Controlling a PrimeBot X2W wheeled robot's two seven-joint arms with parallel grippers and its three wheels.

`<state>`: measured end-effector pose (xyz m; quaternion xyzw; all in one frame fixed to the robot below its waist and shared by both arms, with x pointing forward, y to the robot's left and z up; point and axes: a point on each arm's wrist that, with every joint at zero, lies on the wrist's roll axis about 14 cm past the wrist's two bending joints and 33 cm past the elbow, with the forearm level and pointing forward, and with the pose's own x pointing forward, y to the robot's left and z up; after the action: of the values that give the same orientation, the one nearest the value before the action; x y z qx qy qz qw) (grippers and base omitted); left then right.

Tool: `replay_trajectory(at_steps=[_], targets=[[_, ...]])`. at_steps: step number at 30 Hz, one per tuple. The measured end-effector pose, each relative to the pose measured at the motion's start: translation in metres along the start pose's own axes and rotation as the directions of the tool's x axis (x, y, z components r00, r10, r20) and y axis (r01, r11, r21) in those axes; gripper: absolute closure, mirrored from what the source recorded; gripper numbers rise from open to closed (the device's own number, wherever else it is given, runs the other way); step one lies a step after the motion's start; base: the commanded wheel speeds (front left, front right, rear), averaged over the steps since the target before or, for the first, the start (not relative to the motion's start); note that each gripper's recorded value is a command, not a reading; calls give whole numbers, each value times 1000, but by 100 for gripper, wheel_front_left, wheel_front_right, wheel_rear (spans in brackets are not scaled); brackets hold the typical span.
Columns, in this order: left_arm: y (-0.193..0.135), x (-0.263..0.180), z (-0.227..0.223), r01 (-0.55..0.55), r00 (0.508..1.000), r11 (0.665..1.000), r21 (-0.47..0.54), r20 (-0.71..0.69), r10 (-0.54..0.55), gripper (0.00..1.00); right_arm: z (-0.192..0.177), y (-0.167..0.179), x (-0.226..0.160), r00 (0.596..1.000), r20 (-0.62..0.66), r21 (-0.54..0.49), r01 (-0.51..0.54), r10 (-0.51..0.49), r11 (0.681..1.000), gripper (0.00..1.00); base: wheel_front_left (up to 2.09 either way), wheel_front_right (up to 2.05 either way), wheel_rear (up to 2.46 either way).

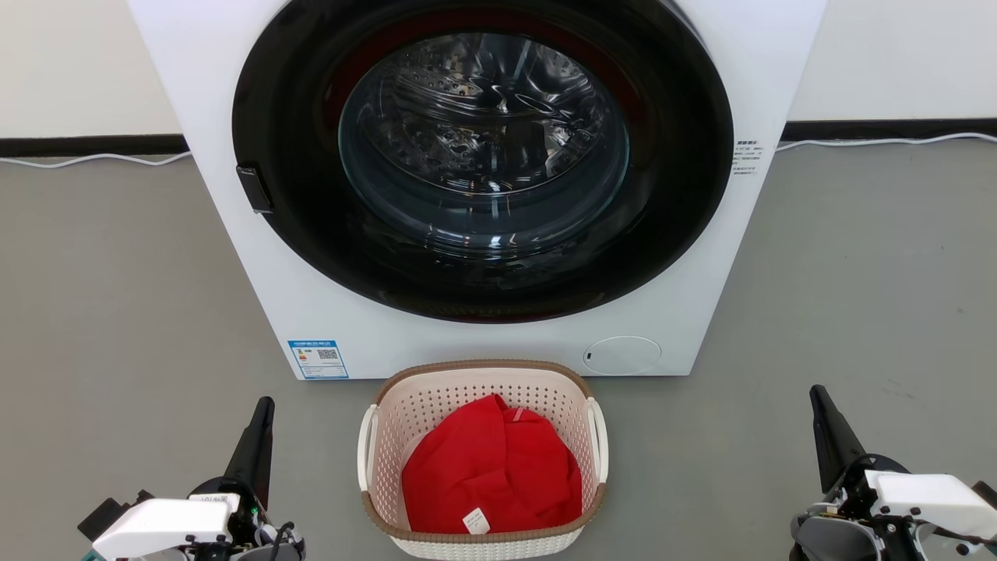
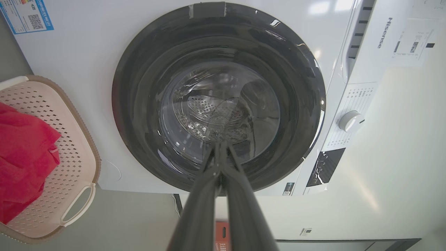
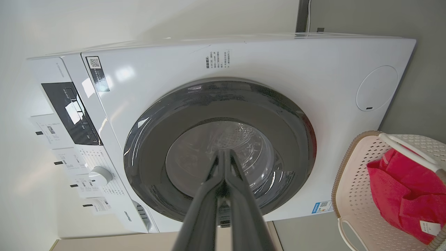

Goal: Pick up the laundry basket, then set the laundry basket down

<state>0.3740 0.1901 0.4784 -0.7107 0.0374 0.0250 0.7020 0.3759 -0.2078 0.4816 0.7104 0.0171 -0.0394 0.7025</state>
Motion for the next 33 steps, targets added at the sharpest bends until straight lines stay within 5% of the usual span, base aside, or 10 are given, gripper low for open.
replay_trajectory(at_steps=[33], targets=[[0,0,0,0,1000,1000,0,0,0,100,0,0,0,1000,0,0,0,0,1000,100,0,0,0]])
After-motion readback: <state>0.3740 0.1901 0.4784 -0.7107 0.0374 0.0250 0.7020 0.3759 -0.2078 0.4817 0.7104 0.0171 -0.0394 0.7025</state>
